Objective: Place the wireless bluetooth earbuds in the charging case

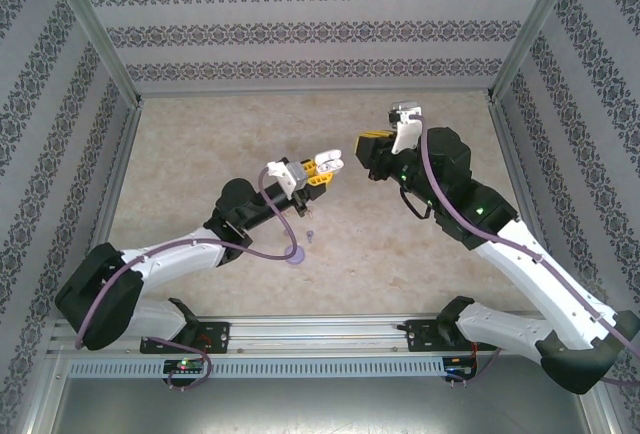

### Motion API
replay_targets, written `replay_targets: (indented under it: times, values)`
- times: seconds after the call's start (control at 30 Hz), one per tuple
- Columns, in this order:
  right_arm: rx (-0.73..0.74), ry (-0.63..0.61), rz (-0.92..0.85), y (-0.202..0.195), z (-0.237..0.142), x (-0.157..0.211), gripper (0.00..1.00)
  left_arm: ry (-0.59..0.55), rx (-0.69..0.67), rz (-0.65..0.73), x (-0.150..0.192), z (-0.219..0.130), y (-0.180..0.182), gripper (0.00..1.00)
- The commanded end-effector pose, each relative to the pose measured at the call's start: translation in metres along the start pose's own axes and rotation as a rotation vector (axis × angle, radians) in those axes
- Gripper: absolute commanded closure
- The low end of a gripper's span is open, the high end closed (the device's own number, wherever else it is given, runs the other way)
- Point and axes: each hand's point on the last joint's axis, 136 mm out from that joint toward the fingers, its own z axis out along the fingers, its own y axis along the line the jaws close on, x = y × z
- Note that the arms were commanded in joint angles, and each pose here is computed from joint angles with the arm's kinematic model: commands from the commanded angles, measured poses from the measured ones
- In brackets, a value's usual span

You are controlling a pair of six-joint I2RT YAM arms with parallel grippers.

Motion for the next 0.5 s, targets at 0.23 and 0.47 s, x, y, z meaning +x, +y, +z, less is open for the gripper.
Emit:
replay_targets:
  times: [0.23, 0.47]
  values:
    - [-0.076, -0.101, -0.049, 0.015, 0.004, 0.001, 0.78, -0.121, 0.033, -0.034, -0.037, 0.012, 0.001, 1.0]
    - [-0.076, -0.082, -0.035, 0.013, 0.013, 0.011, 0.78, -0.126, 0.038, -0.041, -0.038, 0.013, 0.001, 1.0]
